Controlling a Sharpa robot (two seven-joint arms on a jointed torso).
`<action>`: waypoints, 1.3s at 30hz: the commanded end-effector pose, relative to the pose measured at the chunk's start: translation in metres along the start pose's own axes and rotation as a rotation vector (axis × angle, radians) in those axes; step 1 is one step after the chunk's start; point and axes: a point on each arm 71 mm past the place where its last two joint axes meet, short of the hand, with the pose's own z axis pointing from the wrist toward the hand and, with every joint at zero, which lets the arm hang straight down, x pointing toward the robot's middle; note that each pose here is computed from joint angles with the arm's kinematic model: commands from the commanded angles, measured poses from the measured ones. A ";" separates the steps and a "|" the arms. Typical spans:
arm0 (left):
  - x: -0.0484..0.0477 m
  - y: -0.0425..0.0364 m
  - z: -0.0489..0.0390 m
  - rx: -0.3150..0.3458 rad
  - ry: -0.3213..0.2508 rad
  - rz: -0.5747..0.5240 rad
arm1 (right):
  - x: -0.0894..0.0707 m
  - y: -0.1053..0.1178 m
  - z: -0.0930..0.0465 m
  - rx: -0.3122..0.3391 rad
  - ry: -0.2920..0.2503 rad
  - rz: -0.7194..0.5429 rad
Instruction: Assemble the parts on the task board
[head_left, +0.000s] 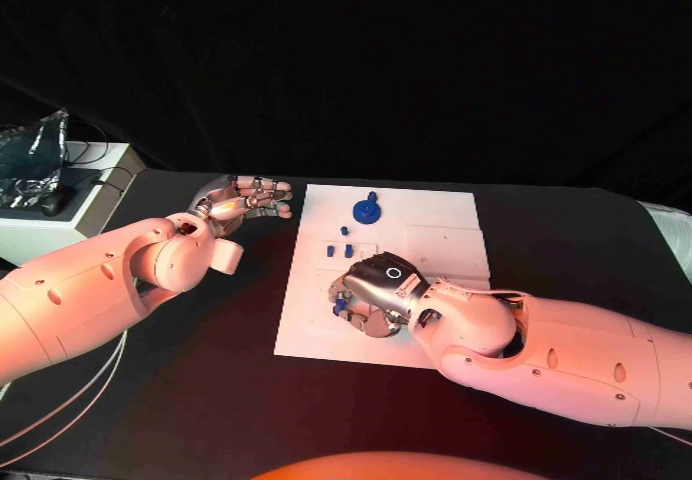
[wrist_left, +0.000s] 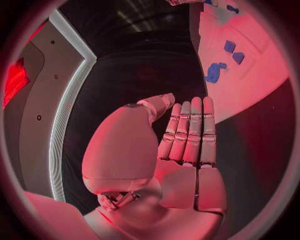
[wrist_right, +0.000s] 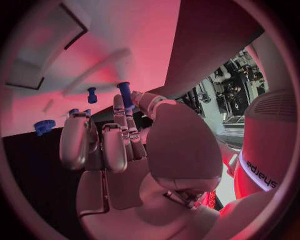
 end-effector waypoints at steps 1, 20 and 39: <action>0.0026 -0.0009 0.0003 0.005 0.018 -0.010 | 0.000 0.003 0.000 -0.027 -0.015 -0.005; 0.0021 -0.0005 0.0006 0.003 0.017 -0.010 | -0.005 0.001 -0.003 -0.019 -0.078 0.010; 0.0015 0.0003 0.0007 -0.001 0.020 -0.011 | -0.025 -0.023 -0.028 0.075 -0.237 0.282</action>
